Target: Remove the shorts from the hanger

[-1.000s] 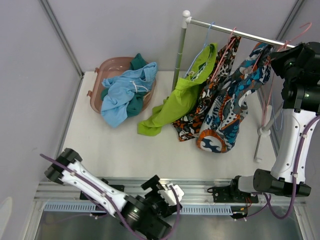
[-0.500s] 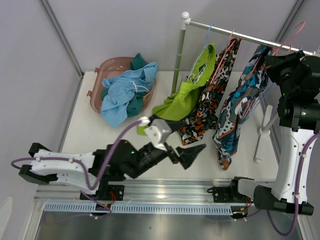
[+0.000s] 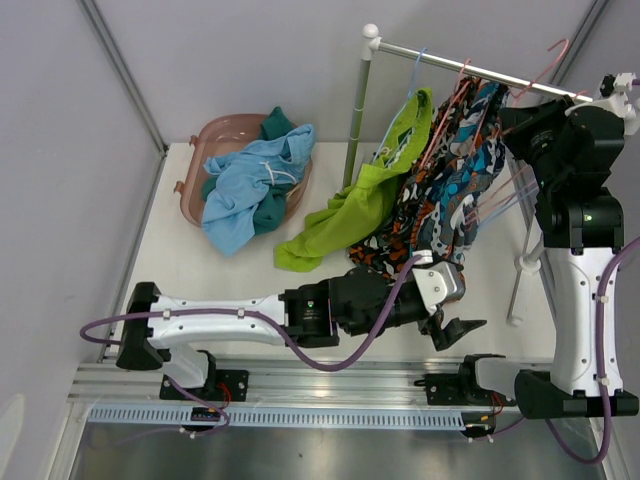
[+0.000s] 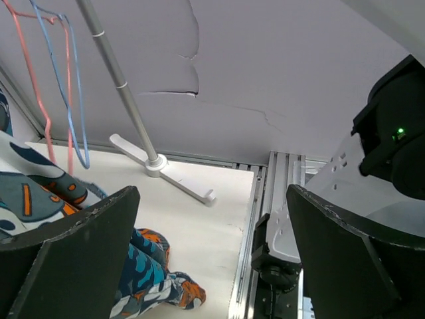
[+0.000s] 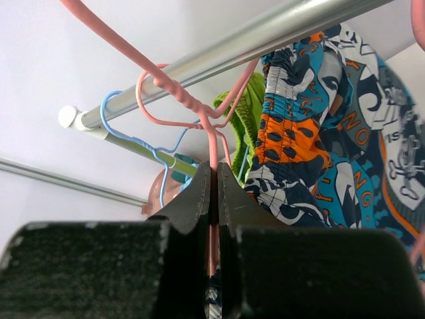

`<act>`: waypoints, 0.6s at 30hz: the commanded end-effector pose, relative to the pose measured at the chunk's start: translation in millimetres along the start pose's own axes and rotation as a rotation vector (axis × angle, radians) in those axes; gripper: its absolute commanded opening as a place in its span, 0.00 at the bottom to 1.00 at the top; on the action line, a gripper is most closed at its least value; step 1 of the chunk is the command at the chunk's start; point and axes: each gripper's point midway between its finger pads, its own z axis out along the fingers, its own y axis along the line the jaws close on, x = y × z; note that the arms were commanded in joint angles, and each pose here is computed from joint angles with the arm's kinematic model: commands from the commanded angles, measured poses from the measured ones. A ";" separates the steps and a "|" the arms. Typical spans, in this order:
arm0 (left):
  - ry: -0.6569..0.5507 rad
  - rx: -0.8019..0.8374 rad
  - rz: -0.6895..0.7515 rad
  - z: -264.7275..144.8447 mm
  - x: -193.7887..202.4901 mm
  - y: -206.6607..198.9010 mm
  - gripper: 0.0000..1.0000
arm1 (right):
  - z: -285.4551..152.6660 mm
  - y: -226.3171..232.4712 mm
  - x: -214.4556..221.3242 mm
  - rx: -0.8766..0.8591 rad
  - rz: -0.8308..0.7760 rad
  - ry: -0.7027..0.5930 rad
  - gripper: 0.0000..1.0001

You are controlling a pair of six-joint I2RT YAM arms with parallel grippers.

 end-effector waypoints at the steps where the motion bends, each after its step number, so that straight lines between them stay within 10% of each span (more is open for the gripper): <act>1: -0.132 -0.018 0.010 1.6 -50.0 10.3 0.99 | -6.5 19.3 -24.4 -0.069 -0.003 -0.098 0.00; 18: -0.100 -0.496 0.202 -19.6 -41.3 100.3 0.99 | -1.6 12.9 -13.7 -0.056 -0.023 -0.083 0.00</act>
